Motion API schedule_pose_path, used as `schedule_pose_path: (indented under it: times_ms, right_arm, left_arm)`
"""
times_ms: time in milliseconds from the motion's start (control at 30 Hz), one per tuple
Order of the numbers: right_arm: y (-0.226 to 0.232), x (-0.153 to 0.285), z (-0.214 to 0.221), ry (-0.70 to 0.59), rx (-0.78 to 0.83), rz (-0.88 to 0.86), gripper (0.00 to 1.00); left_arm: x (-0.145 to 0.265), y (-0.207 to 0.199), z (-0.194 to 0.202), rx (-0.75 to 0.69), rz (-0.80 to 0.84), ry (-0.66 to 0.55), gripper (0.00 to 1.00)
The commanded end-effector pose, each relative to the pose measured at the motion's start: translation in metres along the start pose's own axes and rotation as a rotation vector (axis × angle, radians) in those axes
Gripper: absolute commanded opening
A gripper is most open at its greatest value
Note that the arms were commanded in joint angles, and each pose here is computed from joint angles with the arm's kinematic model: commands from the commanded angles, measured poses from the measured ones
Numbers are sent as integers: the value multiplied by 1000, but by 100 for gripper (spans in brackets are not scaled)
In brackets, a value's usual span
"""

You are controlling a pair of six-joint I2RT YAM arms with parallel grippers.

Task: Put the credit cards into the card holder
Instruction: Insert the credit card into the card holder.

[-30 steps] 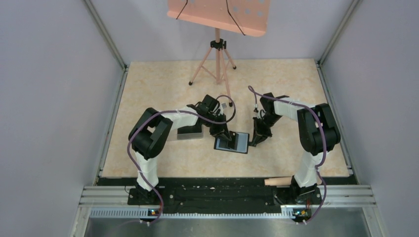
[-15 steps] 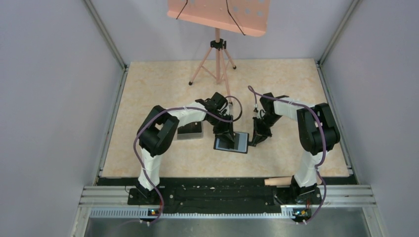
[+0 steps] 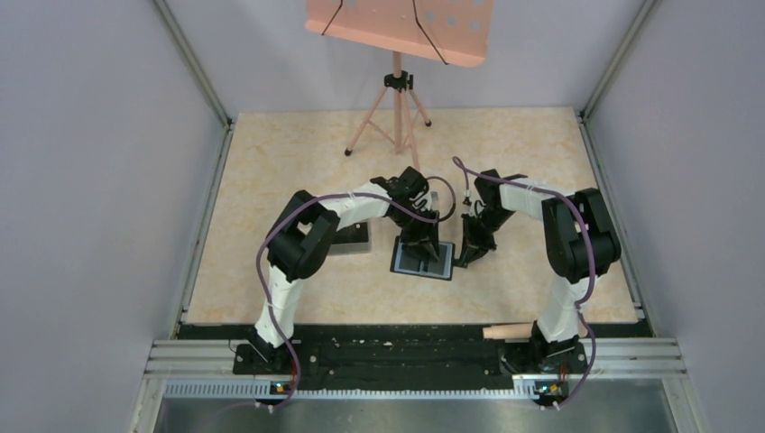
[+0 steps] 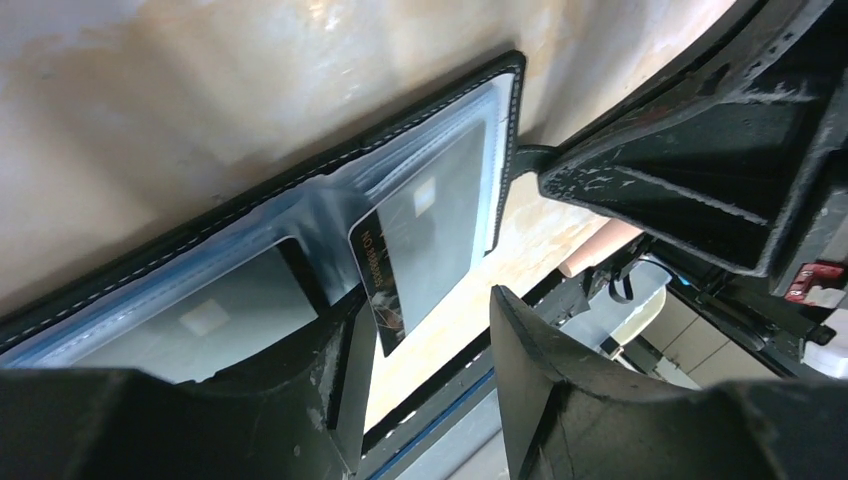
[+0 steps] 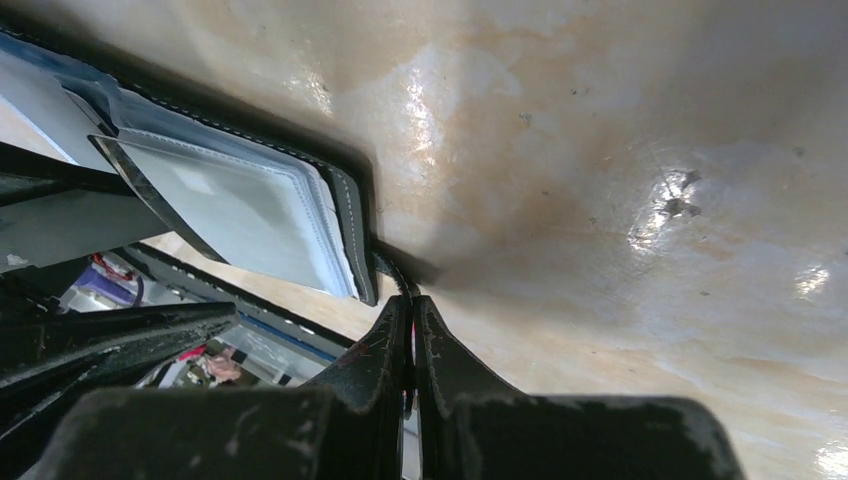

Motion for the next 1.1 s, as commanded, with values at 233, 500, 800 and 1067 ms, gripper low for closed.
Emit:
schedule_pose_path:
  times_ms: [233,500,800,1067]
  right_arm:
    - [11,7,-21,-56,46,-40,0]
    - [8,19,-33,-92,65,24,0]
    - [8,25,-40,-105,79,51,0]
    - [6,28,-39,-109,83,64,2]
  left_arm:
    - [5,-43,1,-58,174,46,51]
    - [33,1,-8,-124,-178,-94,54]
    - [63,14,-14,-196,-294,-219,57]
    - [59,33,-3,-57,-254,-229,56]
Point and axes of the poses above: each gripper's point midway between its finger pads, its own x axis back along the fingers, its own y axis along the line the jaws close on, z = x × y, the point moved 1 cm from there along x, back along the fingers, and after that the axes turned 4 degrees about x, right-handed, at the moved point
